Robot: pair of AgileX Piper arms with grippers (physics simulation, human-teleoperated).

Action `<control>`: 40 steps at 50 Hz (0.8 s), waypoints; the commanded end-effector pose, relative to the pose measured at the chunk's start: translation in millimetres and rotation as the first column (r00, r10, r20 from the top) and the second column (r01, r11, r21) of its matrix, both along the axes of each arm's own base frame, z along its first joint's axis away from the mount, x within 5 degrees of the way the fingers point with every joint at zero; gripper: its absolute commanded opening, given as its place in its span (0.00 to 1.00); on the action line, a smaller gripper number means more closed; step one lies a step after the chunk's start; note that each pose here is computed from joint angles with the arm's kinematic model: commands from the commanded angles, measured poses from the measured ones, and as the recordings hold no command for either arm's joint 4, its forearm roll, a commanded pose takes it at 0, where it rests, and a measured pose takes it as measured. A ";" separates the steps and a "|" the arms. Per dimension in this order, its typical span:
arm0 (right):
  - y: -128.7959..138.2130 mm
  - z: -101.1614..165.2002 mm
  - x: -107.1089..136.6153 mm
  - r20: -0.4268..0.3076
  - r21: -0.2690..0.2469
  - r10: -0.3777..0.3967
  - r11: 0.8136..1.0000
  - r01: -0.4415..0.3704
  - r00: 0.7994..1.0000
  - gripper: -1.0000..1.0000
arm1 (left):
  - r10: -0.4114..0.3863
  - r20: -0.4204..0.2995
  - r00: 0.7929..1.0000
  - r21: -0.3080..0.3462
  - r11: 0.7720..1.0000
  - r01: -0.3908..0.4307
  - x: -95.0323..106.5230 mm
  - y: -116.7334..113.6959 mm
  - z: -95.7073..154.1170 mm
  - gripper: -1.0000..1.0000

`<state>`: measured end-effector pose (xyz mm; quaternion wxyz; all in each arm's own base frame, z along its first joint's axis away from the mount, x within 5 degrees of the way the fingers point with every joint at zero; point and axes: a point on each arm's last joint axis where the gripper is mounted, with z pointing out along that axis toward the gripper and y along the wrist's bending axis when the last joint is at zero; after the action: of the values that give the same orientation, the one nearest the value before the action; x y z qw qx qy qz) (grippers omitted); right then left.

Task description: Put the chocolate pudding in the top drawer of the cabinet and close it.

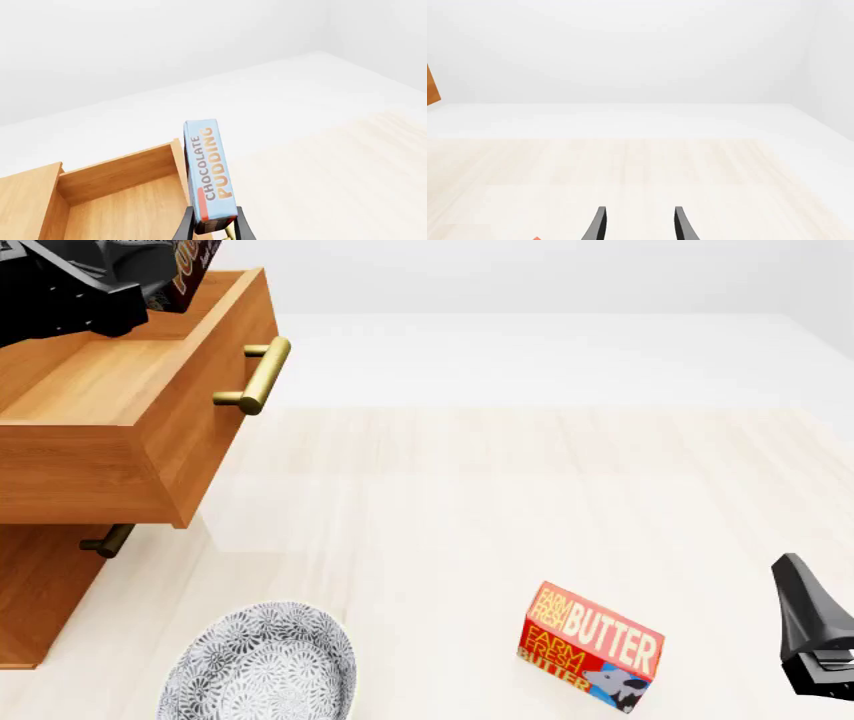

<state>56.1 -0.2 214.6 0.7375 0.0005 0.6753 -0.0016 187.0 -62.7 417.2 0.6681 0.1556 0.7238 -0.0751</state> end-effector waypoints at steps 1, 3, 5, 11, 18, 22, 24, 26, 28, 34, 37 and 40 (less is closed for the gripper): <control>0.0 0.0 0.0 0.000 0.000 0.000 1.000 0.000 1.000 1.00 | 0.072 -0.015 0.997 0.024 0.997 -0.071 -4.1 16.0 3.0 0.00; 0.0 0.0 0.0 0.000 0.000 0.000 1.000 0.000 1.000 1.00 | 0.073 -0.018 0.997 0.029 0.997 -0.073 -2.0 15.8 5.1 0.00; 0.0 0.0 0.0 0.000 0.000 0.000 1.000 0.000 1.000 1.00 | 0.073 -0.026 0.997 0.034 0.997 -0.072 0.6 15.2 5.4 0.00; 0.0 0.0 0.0 0.000 0.000 0.000 1.000 0.000 1.000 1.00 | 0.091 -0.063 0.994 0.063 0.994 -0.087 7.6 17.4 4.5 0.00; 0.0 0.0 0.0 0.000 0.000 0.000 1.000 0.000 1.000 1.00 | 0.126 -0.095 0.987 0.066 0.991 -0.120 9.2 24.1 5.2 0.00; 0.0 0.0 0.0 0.000 0.000 0.000 1.000 0.000 1.000 1.00 | 0.160 -0.126 0.979 0.080 0.985 -0.151 10.5 30.8 0.4 0.00; 0.0 0.0 0.0 0.000 0.000 0.000 1.000 0.000 1.000 1.00 | 0.169 -0.128 0.977 0.082 0.984 -0.160 9.2 32.9 2.2 0.00; 0.0 0.0 0.0 0.000 0.000 0.000 1.000 0.000 1.000 1.00 | 0.175 -0.133 0.975 0.090 0.982 -0.164 9.5 34.2 2.5 0.00; 0.0 0.0 0.0 0.000 0.000 0.000 1.000 0.000 1.000 1.00 | 0.185 -0.137 0.973 0.084 0.981 -0.175 9.3 36.1 4.4 0.00; 0.0 0.0 0.0 0.000 0.000 0.000 1.000 0.000 1.000 1.00 | 0.218 -0.149 0.965 0.101 0.974 -0.205 12.9 42.7 4.9 0.00; 0.0 0.0 0.0 0.000 0.000 0.000 1.000 0.000 1.000 1.00 | 0.234 -0.156 0.960 0.103 0.970 -0.219 15.6 45.7 2.4 0.00; 0.0 0.0 0.0 0.000 0.000 0.000 1.000 0.000 1.000 1.00 | 0.249 -0.155 0.956 0.098 0.967 -0.235 15.6 48.8 1.9 0.00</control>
<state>56.1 -0.2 214.6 0.7375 0.0005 0.6753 -0.0016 200.0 -23.8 419.1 0.6096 0.0987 0.7866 0.0037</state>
